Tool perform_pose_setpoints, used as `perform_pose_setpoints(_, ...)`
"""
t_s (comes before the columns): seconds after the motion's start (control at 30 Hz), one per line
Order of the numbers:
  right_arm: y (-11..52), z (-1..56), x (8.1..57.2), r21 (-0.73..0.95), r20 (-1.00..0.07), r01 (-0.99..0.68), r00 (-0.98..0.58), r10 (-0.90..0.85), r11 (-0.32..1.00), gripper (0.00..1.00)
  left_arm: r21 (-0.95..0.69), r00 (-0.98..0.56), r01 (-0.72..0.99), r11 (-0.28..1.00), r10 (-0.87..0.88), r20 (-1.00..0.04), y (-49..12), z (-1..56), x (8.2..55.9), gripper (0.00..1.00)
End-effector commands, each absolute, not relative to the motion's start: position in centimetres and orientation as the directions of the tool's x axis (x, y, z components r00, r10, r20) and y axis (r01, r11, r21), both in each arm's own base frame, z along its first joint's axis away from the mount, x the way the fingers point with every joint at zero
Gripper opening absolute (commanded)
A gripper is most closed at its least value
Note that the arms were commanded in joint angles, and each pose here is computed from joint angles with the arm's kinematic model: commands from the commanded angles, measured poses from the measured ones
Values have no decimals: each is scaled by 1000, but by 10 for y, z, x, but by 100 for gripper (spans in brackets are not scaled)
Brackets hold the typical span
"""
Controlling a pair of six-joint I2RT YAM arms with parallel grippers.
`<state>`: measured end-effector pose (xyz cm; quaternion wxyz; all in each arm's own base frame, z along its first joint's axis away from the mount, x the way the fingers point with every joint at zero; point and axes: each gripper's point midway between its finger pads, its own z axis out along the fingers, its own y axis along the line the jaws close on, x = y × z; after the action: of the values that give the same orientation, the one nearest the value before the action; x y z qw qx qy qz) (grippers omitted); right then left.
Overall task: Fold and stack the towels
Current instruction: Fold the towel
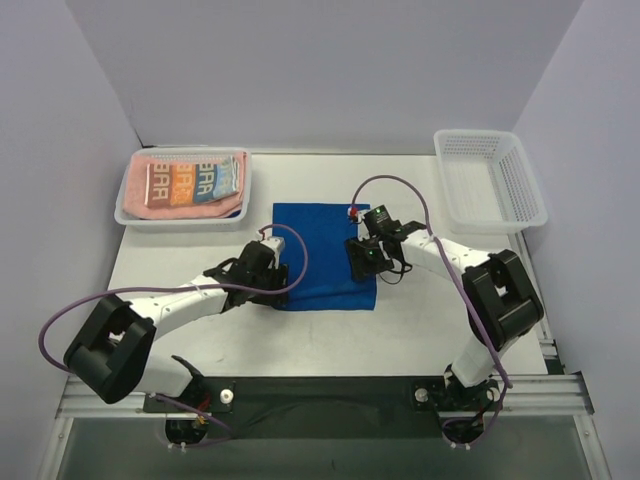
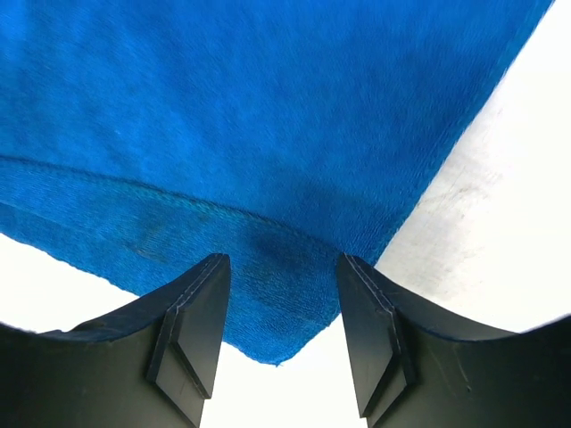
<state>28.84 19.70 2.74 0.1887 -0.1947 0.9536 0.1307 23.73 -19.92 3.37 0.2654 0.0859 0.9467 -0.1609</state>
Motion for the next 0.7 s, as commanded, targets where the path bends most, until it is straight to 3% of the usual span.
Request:
perform_pose_setpoints(0.0,198,56,304,100,-483,-455,-800,-357,885,50,-276,-839,241,930,57,-542,-203,35,241,59)
perform_pose_setpoints(0.27,208,45,314,21,-464,-410,-812,-355,912,45,-285,-846,222,932,39,-531,-202,34,239,51)
perform_pose_setpoints(0.67,230,18,299,-97,-420,-417,-806,-417,904,43,-305,-859,182,935,0,-512,-198,28,231,50)
